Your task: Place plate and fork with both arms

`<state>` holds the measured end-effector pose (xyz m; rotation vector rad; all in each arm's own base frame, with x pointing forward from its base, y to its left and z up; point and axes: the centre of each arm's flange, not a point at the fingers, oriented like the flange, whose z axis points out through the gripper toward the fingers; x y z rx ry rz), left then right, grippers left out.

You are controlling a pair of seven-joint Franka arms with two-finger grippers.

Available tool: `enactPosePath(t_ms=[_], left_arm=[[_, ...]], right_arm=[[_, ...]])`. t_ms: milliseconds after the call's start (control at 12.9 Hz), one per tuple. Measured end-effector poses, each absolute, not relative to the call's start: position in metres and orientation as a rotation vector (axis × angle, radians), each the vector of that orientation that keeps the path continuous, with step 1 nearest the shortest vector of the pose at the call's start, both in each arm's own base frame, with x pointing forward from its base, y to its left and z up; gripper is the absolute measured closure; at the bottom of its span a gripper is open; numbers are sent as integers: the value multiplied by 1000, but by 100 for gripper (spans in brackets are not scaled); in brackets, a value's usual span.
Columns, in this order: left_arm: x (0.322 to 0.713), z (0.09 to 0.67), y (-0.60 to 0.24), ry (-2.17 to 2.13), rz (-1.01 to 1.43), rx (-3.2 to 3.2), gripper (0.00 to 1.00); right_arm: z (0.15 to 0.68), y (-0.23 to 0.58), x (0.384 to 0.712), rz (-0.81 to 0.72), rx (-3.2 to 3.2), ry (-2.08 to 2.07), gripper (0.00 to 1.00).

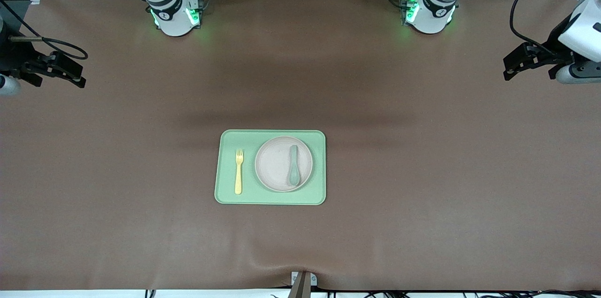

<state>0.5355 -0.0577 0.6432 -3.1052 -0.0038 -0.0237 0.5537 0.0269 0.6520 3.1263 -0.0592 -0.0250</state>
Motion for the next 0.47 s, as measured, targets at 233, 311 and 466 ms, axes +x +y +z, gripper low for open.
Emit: enactPosePath(t_ms=[233, 311, 466], left_arm=[[536, 643, -58, -4, -24, -3105, 0], [536, 643, -58, -4, -24, -3105, 0], [536, 643, -58, -4, -24, -3105, 0]], right_arm=[[652, 27, 553, -29, 3126, -59, 0], [652, 27, 553, -30, 3126, -60, 0], [652, 26, 553, -30, 3126, -61, 0]])
